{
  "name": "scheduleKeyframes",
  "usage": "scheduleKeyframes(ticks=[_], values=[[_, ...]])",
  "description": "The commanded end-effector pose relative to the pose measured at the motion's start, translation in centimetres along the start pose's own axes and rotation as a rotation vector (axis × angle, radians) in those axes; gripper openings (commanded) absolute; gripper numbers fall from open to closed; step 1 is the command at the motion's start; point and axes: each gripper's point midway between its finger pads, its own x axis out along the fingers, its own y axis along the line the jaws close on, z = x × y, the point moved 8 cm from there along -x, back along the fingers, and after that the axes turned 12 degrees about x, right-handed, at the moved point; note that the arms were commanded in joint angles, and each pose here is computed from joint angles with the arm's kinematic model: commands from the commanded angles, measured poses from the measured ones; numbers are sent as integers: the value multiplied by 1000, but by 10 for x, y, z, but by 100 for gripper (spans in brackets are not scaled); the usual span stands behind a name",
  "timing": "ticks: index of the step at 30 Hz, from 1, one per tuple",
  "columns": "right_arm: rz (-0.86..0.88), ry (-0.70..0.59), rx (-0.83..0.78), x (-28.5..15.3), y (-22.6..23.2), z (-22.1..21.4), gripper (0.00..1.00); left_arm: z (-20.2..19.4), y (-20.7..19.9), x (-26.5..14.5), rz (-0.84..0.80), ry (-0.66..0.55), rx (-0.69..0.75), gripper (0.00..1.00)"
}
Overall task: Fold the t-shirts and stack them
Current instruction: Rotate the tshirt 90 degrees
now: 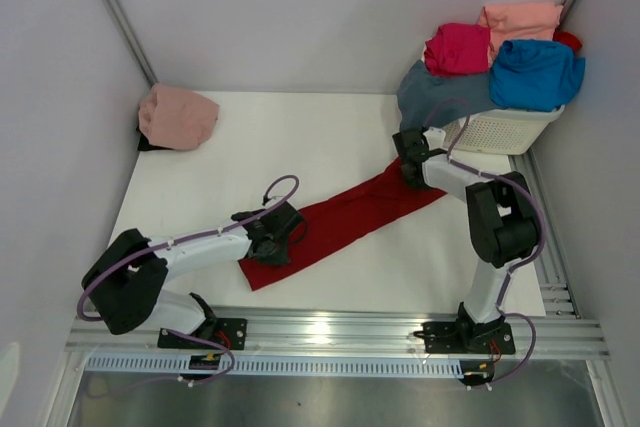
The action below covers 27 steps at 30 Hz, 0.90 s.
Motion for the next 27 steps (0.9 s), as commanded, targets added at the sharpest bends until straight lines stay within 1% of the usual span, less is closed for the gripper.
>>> scheduleKeyframes(ticks=[1, 5, 13, 17, 19, 26, 27], values=[[-102, -112, 104, -4, -24, 28, 20, -4, 5, 2, 64, 18, -8, 29], [-127, -108, 157, 4, -42, 38, 20, -4, 5, 1, 65, 17, -10, 29], [-73, -63, 165, 19, -35, 37, 19, -2, 4, 0, 65, 17, -19, 29], [11, -24, 181, 20, -24, 37, 19, -5, 6, 0, 72, 23, -26, 29], [47, -27, 190, 20, -18, 39, 19, -4, 6, -1, 70, 19, -30, 29], [195, 65, 186, 31, 9, 36, 18, -5, 6, -1, 69, 19, -41, 29], [240, 78, 187, 31, 16, 38, 18, -5, 6, -1, 70, 20, -40, 29]])
